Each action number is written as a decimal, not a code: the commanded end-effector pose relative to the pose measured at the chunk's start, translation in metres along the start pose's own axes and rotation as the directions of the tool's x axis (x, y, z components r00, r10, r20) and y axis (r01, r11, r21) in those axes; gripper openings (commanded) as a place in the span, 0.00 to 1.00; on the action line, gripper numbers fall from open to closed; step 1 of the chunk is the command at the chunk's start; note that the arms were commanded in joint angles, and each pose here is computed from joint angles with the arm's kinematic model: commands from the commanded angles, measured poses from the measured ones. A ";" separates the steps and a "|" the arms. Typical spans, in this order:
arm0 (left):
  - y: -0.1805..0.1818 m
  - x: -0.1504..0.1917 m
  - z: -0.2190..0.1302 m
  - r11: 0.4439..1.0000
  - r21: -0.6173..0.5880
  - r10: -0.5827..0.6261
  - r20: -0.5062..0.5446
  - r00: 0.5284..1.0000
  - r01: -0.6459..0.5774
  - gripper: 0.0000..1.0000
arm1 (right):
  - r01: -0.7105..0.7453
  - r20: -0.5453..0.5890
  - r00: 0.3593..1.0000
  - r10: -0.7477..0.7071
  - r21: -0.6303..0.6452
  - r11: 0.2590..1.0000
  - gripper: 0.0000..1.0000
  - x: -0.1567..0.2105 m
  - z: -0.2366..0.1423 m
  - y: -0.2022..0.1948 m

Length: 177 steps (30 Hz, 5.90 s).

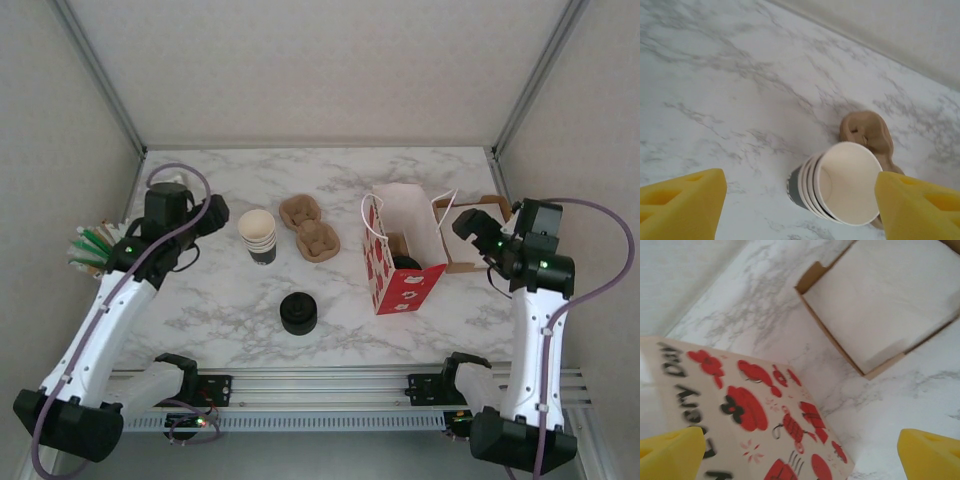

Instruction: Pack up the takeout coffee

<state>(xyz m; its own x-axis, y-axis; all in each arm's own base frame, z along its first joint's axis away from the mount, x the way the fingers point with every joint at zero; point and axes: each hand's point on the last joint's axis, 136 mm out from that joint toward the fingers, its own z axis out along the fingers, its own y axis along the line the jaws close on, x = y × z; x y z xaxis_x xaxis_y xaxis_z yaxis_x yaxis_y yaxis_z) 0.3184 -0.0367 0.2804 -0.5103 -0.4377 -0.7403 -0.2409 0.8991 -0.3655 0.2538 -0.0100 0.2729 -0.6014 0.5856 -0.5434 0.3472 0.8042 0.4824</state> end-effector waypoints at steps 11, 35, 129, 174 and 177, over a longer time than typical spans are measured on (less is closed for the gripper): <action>0.075 -0.007 -0.059 0.942 -0.288 -0.152 0.099 0.983 0.174 0.64 | 0.235 0.043 0.970 -0.238 -0.407 0.883 0.95 0.015 -0.052 0.093; 0.161 0.014 -0.069 0.663 -0.650 -0.316 0.208 0.926 0.372 0.65 | 0.482 0.011 0.753 -0.658 -0.689 0.541 0.85 0.112 -0.076 0.188; 0.200 0.017 -0.040 0.594 -0.776 -0.227 0.091 0.970 0.212 0.11 | 0.521 -0.044 0.716 -0.697 -0.631 0.574 0.84 0.125 -0.036 0.186; 0.112 -0.092 -0.151 0.833 -0.424 -0.207 0.357 0.911 0.356 0.01 | 0.509 -0.049 0.718 -0.695 -0.644 0.571 0.83 0.119 -0.045 0.195; 0.112 -0.091 -0.159 0.835 -0.411 -0.213 0.372 0.904 0.366 0.02 | 0.508 -0.051 0.715 -0.697 -0.647 0.569 0.83 0.120 -0.045 0.196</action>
<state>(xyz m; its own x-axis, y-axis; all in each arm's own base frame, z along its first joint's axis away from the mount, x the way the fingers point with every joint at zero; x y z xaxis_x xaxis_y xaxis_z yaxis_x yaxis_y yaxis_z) 0.2131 0.1090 0.3908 -0.1018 -0.5902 -0.8008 -0.7428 0.5806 -0.3335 0.2202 0.2107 0.3256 -0.7189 -0.1363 -0.6816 -0.5554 0.7023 0.4453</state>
